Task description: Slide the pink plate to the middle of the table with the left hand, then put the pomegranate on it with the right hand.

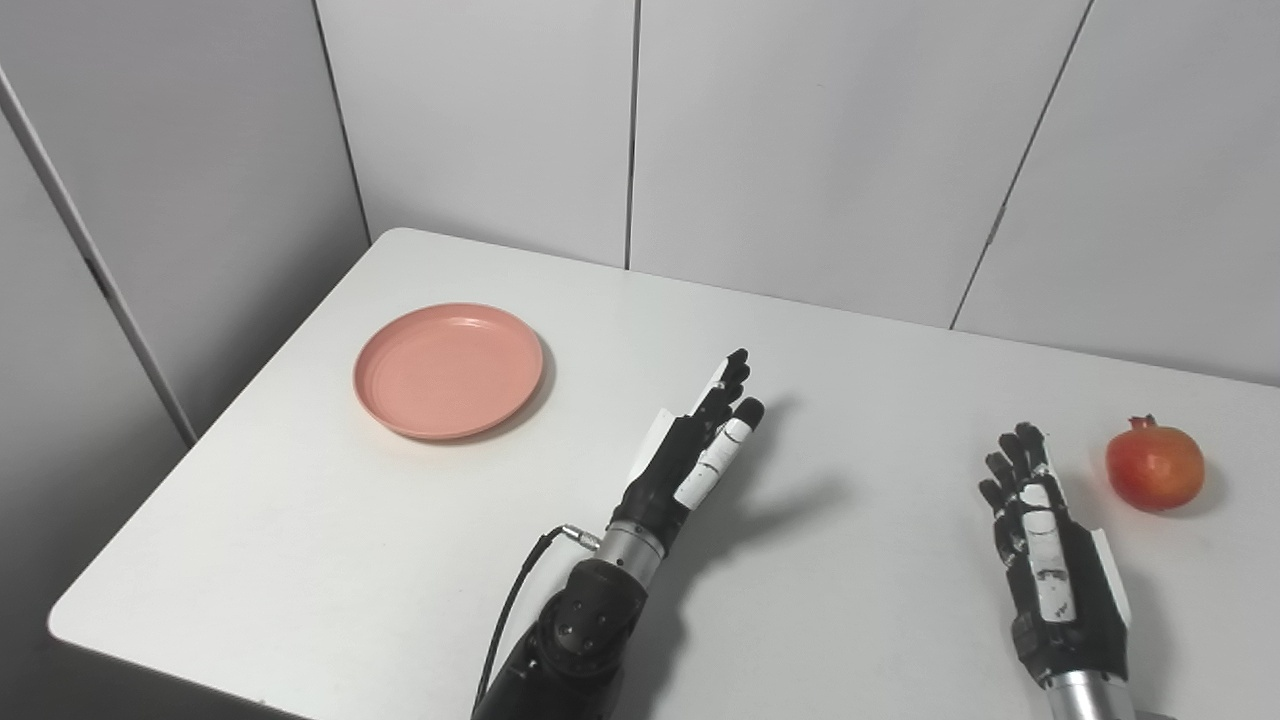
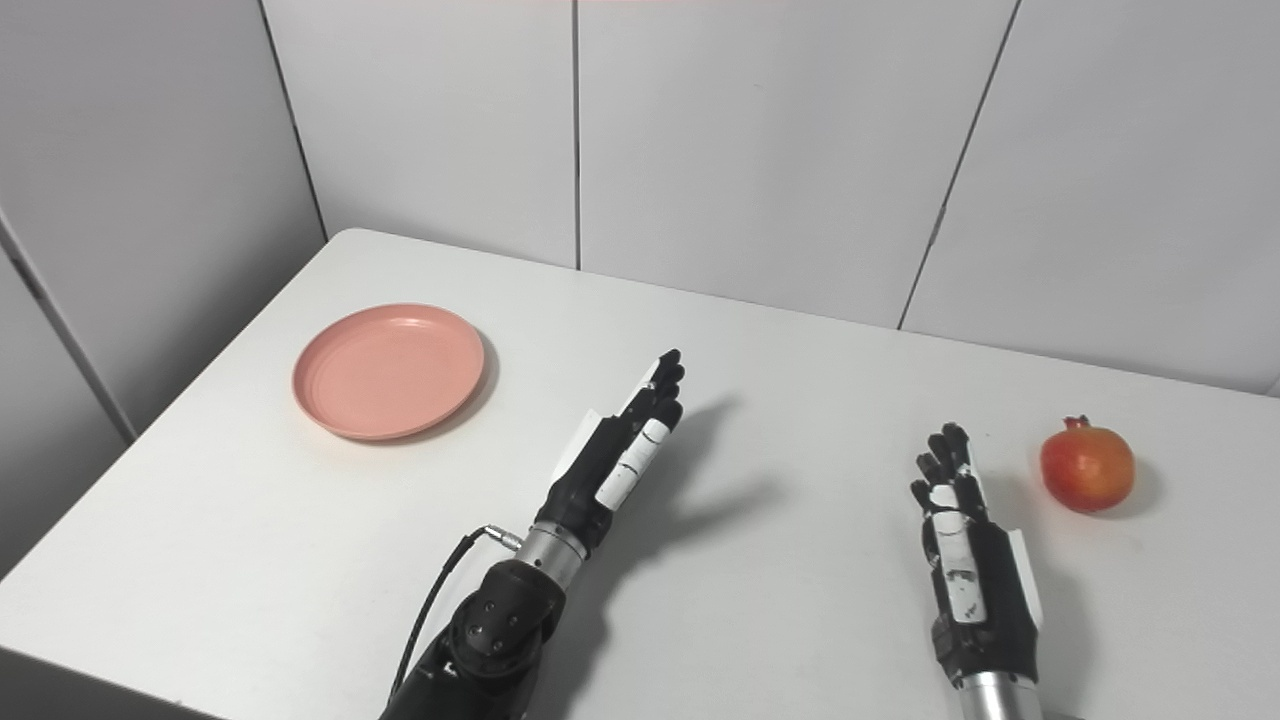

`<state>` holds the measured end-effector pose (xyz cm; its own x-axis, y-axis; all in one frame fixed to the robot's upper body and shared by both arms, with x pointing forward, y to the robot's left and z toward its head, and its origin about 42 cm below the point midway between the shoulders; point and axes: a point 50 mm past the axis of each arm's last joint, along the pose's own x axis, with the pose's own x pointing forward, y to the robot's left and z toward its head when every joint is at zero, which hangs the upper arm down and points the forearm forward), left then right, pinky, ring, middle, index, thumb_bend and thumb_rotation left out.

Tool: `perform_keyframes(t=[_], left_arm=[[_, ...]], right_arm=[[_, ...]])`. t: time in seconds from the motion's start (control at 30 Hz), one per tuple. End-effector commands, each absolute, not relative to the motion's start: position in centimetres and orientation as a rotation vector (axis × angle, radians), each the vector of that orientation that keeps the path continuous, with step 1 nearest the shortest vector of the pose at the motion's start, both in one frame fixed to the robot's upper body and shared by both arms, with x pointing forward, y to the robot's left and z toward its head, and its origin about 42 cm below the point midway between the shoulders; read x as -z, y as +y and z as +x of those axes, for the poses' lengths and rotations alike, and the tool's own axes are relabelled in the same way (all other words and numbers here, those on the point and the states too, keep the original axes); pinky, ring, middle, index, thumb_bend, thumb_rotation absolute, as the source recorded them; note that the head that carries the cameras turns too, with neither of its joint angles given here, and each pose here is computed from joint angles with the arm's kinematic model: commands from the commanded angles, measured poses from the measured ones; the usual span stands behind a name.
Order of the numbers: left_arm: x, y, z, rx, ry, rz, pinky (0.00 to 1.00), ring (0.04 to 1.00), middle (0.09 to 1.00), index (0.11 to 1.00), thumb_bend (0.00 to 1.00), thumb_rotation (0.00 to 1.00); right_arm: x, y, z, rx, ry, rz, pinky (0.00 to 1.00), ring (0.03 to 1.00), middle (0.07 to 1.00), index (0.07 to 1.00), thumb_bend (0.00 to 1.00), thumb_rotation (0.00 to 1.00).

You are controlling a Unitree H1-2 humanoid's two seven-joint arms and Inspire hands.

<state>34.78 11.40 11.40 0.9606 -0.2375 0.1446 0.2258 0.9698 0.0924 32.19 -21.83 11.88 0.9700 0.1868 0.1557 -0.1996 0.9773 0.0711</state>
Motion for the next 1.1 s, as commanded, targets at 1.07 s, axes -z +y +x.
perform_keyframes(t=[1.07], left_arm=[[-22.4, 24.0, 40.7, -0.081, -0.387, -0.075, 0.91, 0.930, 0.929, 0.918, 0.83, 1.00]], right_arm=[[-11.2, -23.2, 32.4, -0.216, -0.223, 0.043, 1.00, 1.000, 1.000, 1.000, 0.61, 0.93]])
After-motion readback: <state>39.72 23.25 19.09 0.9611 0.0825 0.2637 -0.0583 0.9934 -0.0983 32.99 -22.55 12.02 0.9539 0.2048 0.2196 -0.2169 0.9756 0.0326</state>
